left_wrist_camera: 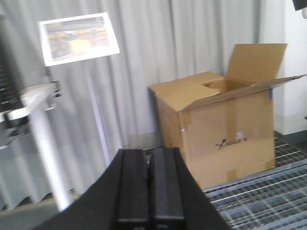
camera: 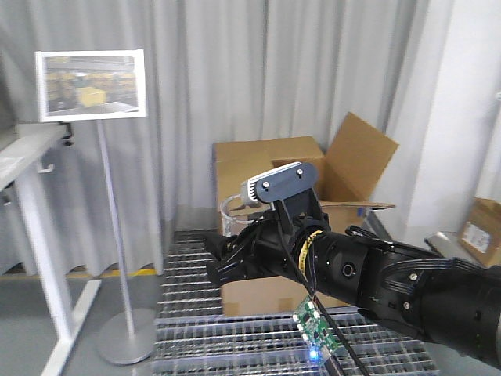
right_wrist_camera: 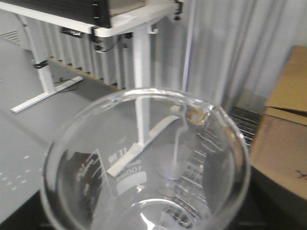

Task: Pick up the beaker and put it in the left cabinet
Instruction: 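Drive the base to the open white cabinet, beaker held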

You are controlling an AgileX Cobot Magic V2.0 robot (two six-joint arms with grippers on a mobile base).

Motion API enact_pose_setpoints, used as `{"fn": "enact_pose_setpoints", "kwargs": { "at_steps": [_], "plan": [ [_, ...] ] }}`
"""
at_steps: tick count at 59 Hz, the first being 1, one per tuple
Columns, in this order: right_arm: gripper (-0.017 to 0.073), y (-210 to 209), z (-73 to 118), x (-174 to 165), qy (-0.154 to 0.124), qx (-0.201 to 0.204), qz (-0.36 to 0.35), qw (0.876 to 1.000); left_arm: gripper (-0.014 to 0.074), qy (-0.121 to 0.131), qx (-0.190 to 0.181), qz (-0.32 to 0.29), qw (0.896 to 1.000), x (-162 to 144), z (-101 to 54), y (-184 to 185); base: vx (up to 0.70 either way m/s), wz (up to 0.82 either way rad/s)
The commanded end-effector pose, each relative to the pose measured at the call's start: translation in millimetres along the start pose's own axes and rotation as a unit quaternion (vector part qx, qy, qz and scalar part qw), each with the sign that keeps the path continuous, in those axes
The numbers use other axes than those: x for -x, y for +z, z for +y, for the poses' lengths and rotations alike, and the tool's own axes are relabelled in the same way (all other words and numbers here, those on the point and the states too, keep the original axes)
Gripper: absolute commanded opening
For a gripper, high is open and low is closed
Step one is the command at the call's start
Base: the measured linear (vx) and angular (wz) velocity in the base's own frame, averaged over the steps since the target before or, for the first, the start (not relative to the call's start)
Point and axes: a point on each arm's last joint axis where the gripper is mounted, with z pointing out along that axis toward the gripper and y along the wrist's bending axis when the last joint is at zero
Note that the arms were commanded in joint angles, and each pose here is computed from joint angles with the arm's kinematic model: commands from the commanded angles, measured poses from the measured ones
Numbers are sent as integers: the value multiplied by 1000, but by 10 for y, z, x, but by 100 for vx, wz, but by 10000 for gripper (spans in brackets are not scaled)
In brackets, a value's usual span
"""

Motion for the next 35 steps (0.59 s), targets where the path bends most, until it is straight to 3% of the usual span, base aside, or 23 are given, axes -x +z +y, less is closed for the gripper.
{"fn": "enact_pose_setpoints", "kwargs": {
  "at_steps": [1, 14, 35],
  "plan": [
    [-1, -167, 16, 295, -2, 12, -54, 998, 1, -3, 3, -39, 999, 26, 0, -13, 31, -42],
    [-1, -167, 16, 295, -2, 12, -54, 998, 1, -3, 3, -39, 999, 26, 0, -13, 28, -54],
    [-1, -167, 16, 295, -2, 12, -54, 998, 1, -3, 3, -39, 999, 26, 0, -13, 22, -78]
  ]
}}
